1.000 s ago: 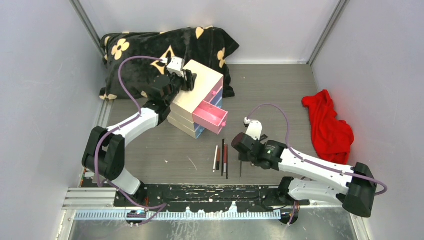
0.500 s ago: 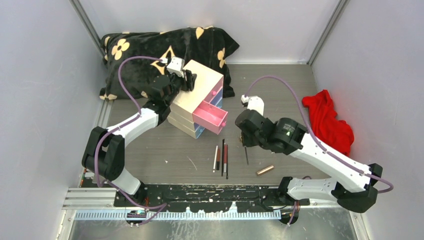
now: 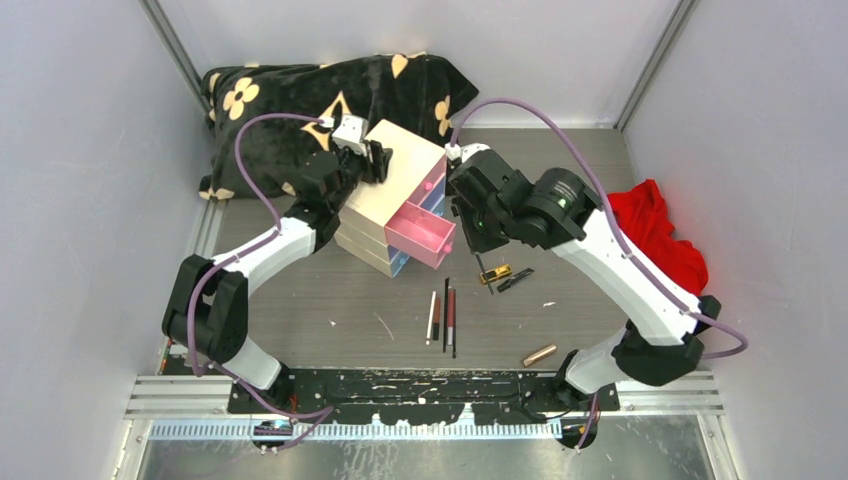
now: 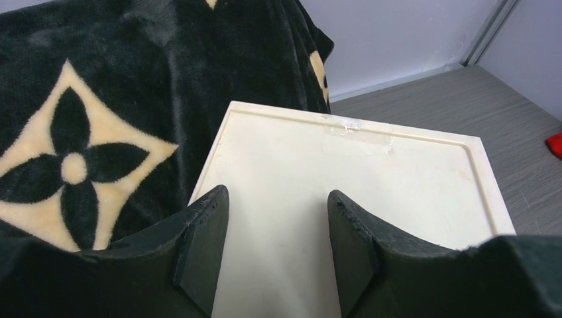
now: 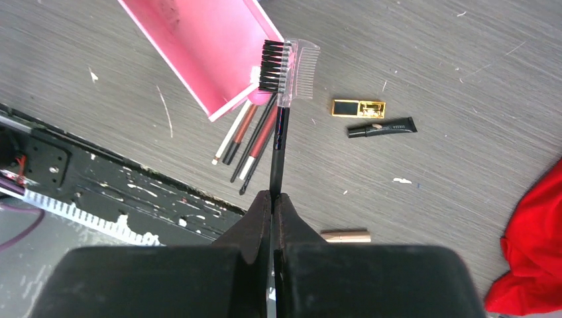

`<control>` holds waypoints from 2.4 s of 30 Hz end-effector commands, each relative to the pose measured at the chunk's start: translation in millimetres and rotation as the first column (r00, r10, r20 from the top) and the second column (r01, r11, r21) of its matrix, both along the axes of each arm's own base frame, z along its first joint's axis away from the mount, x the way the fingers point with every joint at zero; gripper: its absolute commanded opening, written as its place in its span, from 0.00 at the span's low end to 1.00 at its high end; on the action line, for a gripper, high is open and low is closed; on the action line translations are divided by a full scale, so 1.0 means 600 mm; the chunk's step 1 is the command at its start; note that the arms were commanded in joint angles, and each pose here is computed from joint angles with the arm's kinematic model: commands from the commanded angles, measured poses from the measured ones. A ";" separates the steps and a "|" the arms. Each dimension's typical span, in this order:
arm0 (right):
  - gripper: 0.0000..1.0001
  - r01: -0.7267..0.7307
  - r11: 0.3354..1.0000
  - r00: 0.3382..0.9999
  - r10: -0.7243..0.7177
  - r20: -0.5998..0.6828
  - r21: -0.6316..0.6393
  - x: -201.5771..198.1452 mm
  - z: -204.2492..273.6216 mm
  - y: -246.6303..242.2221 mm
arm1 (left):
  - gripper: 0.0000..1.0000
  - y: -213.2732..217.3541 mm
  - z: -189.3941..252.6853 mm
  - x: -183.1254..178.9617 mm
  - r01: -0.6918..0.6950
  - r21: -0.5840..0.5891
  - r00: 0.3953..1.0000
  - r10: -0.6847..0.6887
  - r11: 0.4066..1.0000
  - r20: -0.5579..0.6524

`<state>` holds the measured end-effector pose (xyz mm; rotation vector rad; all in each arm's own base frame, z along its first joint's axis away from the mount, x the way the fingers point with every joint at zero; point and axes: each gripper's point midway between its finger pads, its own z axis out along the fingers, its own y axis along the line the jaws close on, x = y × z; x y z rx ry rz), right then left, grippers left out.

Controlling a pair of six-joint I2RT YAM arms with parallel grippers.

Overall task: Organize the makeup
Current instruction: Place the makeup brush in the drawer.

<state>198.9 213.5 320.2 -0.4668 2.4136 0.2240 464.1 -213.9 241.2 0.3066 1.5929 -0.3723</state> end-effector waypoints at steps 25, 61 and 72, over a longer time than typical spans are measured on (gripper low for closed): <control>0.01 -0.261 0.962 0.957 0.269 -0.108 0.082 0.090 -0.032 0.115 | 0.57 0.079 -0.317 -0.117 -0.033 0.200 0.806 0.145 0.979 -0.574; 0.01 -0.243 0.958 0.924 0.277 -0.263 0.154 0.105 -0.074 0.149 | 0.58 0.072 -0.303 -0.112 -0.033 0.150 0.817 0.113 0.988 -0.566; 0.01 -0.241 0.958 0.923 0.276 -0.268 0.154 0.102 -0.073 0.151 | 0.58 0.074 -0.297 -0.114 -0.037 0.145 0.822 0.113 0.989 -0.559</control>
